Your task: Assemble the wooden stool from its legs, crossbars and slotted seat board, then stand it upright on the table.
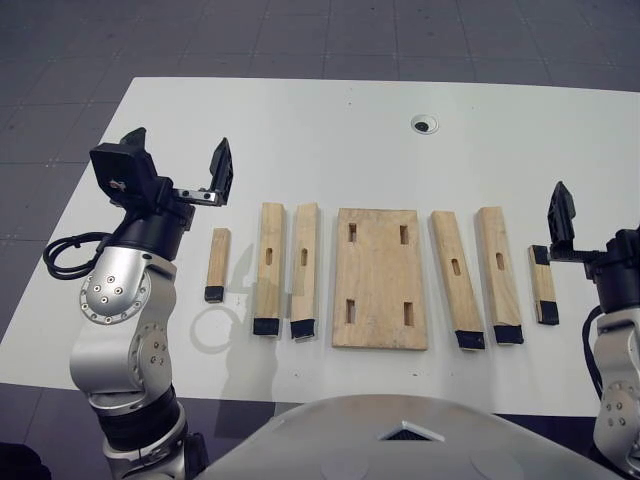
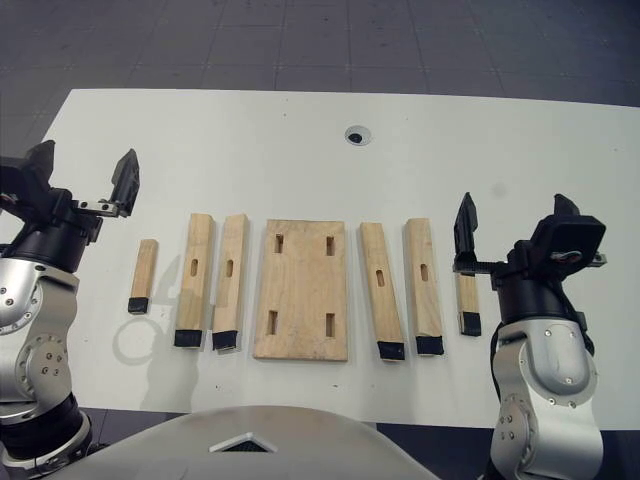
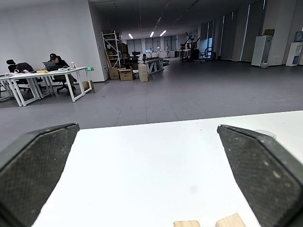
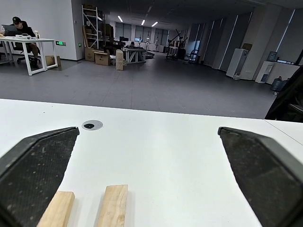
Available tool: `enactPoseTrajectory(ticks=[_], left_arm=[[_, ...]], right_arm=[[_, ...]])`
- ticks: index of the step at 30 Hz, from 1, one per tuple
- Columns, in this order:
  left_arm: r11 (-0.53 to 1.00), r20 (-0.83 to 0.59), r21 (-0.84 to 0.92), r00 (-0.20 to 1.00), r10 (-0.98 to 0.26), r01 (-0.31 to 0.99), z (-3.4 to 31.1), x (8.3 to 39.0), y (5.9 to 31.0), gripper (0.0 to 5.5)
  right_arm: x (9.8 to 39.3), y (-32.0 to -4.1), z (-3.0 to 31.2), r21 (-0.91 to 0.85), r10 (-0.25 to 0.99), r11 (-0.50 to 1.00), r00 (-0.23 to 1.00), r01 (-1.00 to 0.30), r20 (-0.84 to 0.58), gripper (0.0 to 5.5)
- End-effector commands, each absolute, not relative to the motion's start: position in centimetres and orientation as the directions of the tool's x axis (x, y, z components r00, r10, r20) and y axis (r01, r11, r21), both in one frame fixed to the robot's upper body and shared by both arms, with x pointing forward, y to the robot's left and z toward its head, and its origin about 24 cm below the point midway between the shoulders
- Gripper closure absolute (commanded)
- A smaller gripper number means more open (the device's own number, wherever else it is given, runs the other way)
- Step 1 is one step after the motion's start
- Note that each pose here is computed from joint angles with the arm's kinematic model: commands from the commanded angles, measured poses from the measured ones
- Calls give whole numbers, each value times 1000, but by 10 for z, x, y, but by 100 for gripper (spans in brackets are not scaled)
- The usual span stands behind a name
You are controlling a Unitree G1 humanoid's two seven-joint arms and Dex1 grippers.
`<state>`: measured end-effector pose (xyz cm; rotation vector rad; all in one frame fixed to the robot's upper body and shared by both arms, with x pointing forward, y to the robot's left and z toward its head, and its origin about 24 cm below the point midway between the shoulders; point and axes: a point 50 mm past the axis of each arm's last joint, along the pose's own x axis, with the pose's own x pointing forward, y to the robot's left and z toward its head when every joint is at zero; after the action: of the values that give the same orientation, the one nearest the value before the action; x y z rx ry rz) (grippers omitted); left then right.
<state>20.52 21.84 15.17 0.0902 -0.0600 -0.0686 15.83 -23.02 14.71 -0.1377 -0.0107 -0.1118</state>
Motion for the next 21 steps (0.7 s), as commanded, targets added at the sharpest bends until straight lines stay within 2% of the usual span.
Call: enactPoseTrajectory(ticks=[1,8,11,21], left_arm=[[992,58,99,994,-88,82,153,205,216,3],[993,58,106,996,-66,60,153,202,220,3],[993,63,107,997,-49,42,154,198,222,3],[994,95,91,993,-69,61,164,194,218,3]], right_arm=[[157,-230,148,-146,-108,983,994,109,15,0],[147,-236,140,-226,-83,972,992,61,-90,0],[141,-239,131,-259,-78,965,981,30,-177,0],[134,-258,90,-326,-197,945,865,41,-462,0]])
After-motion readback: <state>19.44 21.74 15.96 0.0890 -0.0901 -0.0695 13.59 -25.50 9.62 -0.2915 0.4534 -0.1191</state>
